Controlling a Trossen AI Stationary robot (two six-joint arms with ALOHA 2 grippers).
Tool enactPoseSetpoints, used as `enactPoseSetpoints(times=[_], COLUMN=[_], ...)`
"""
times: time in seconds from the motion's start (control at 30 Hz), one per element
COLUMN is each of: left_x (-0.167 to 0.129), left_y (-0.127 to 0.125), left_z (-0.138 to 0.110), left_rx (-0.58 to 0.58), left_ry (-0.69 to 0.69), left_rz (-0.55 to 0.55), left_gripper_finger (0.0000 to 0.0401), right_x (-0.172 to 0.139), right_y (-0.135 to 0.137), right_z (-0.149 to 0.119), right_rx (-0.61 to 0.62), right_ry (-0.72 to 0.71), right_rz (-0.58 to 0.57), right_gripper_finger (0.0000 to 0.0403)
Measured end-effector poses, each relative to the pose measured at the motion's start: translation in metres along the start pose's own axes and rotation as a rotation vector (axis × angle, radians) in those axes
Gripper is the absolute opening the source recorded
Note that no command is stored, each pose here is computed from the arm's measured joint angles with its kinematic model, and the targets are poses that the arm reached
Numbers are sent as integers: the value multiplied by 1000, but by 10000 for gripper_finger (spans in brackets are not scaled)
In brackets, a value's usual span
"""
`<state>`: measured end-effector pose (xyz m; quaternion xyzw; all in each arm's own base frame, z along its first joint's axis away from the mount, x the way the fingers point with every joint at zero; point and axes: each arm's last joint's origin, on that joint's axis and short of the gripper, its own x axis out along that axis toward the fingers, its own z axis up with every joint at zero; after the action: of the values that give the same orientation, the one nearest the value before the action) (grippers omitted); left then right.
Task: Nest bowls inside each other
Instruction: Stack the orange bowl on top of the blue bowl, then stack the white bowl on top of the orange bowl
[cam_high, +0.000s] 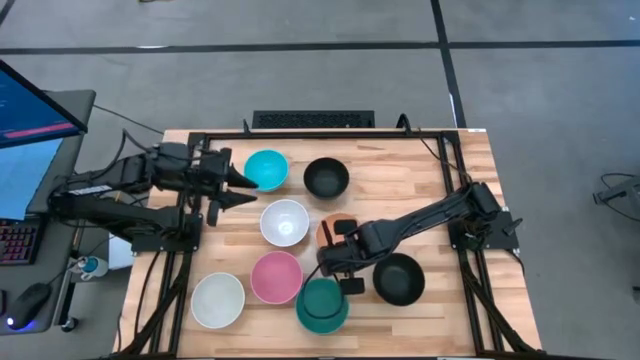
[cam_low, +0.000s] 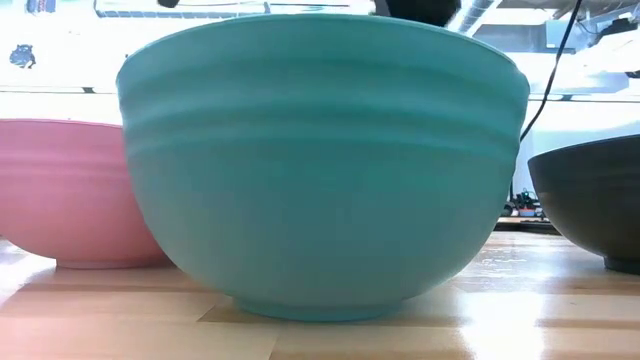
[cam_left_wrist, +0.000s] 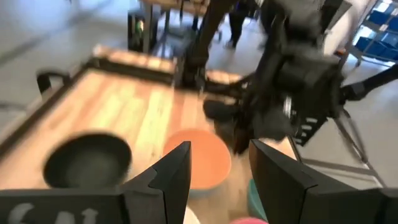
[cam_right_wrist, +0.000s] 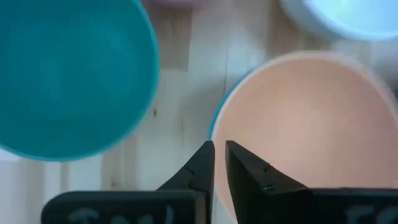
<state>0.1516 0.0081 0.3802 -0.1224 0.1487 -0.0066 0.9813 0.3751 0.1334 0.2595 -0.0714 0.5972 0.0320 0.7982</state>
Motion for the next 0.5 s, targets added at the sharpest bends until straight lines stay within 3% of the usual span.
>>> enactPoseSetpoints(times=[0.33,0.5], left_x=[4,4], left_y=[-3,-2], left_z=[0,0], left_rx=[-148,-186], left_ry=[5,-4], left_rz=[-16,1], left_gripper_finger=[153,153], right_x=[-76,-98], right_y=[-8,-16], right_z=[12,7], right_rx=[-19,1], right_ry=[-63,-85], right_rz=[-1,-129], right_gripper_finger=[63,63])
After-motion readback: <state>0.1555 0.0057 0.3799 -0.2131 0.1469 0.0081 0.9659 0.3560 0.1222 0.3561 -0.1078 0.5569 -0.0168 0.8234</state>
